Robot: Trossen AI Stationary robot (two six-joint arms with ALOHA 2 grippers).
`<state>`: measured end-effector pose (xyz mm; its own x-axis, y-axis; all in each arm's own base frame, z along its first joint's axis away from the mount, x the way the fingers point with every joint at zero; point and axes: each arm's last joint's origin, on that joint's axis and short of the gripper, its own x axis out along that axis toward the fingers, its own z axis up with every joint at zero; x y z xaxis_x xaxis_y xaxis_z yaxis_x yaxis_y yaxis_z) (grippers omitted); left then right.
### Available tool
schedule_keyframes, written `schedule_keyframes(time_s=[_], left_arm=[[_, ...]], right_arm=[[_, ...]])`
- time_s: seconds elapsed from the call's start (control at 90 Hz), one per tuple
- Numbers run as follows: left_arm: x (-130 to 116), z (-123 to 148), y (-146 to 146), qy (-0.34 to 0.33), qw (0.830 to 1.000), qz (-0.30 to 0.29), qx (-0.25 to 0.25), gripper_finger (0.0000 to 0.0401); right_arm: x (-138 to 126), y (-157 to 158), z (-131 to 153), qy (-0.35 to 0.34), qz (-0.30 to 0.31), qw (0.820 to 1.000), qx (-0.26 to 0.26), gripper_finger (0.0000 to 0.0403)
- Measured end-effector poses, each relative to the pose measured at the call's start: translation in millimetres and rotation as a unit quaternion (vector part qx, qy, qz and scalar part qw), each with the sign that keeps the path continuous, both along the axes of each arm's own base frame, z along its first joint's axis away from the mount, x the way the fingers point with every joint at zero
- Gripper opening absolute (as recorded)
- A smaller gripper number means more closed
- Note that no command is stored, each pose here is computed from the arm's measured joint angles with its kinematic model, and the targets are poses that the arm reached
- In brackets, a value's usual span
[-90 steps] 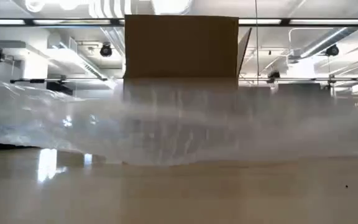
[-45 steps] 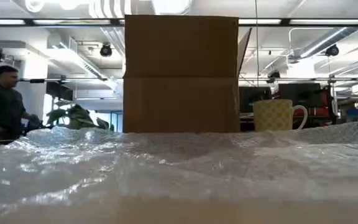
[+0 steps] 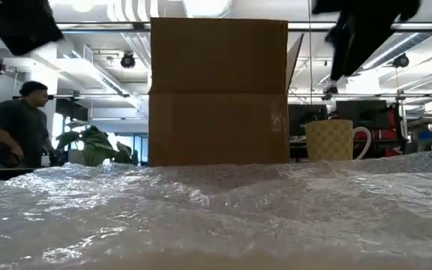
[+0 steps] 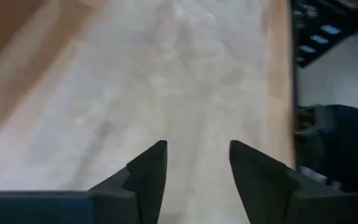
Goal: Wrap mug
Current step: Wrap the yellow mug with a bubble wrap
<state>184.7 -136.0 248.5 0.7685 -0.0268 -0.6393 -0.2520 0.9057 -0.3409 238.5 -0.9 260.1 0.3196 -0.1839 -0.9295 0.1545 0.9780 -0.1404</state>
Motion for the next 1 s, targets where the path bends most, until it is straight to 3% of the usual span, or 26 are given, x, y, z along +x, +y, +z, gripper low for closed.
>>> schedule_keyframes(time_s=[0.189,0.356,0.444,0.589,0.689,0.8,0.9,1.0], left_arm=[[1.9,-27.5,7.9,0.033,0.999,0.029,0.032,0.0119],[3.2,-41.5,7.7,0.047,0.997,0.048,0.039,0.0086],[4.8,-44.9,6.6,0.051,0.996,0.05,0.045,0.0071],[6.8,-49.1,5.8,0.052,0.995,0.056,0.059,0.0054],[7.1,-49.6,5.7,0.052,0.995,0.053,0.066,0.0047],[7.5,-48.3,6.2,0.047,0.994,0.048,0.083,0.0042],[8.0,-45.8,5.8,0.043,0.995,0.047,0.08,0.0039],[7.8,-45.6,6.0,0.043,0.995,0.047,0.08,0.0038]], right_arm=[[-13.9,-46.8,-35.7,0.027,-0.026,0.999,0.022,0.023],[-14.7,-54.1,-61.6,0.038,-0.003,0.998,0.049,0.0199],[-13.0,-53.0,-68.4,0.054,0.005,0.997,0.046,0.015],[-11.1,-51.5,-71.8,0.064,0.012,0.997,0.042,0.0025],[-15.2,-46.0,-64.3,0.077,0.013,0.997,0.03,0.0018],[-16.8,-36.7,-25.9,0.09,0.021,0.996,0.016,0.001],[-14.6,-12.4,4.4,0.054,0.032,0.996,0.063,0.0007],[-3.1,31.1,20.9,-0.021,0.113,0.988,0.105,0.0008]])
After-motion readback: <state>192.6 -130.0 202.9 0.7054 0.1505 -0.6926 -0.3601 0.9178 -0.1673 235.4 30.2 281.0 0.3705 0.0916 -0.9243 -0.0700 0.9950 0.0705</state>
